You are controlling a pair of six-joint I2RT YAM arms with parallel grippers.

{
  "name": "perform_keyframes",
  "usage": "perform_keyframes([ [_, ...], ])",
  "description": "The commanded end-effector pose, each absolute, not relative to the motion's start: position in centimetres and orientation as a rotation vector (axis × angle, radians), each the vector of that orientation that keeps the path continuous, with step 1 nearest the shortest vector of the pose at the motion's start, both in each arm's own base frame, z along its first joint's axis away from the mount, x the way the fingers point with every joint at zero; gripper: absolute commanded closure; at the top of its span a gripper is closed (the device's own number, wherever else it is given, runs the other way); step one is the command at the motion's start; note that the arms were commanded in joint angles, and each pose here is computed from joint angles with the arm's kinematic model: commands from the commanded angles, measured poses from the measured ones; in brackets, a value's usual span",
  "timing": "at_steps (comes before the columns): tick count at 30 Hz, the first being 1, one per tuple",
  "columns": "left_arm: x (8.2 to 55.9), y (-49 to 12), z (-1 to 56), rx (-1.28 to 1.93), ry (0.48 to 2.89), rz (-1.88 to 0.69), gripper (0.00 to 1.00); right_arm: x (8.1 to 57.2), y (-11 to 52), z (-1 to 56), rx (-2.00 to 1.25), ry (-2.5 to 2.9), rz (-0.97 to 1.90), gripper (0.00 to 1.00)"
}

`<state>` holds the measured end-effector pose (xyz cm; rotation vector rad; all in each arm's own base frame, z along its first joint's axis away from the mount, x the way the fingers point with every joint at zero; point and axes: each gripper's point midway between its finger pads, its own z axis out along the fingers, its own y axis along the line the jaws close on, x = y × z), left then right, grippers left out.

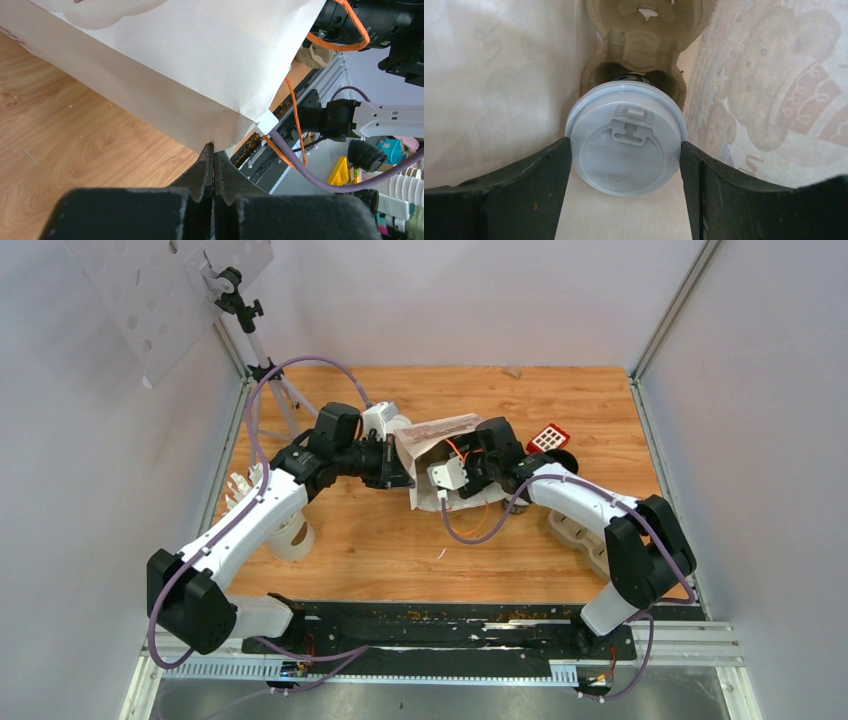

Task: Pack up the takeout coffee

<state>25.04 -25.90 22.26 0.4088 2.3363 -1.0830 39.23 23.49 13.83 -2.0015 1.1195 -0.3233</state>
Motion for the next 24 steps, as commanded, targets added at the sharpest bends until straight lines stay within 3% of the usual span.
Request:
perform_keyframes([
  [1,25.6,-26.5,24.3,0.422,2.267,-1.125,1.00,40.0,24.5,14.8,-1.958,1.085,-0.302,0.32],
  [24,25.4,-26.6,24.1,0.422,2.279,-1.137,1.00,41.1,24.1,13.0,-1.972,1.103,-0.293,0.31],
])
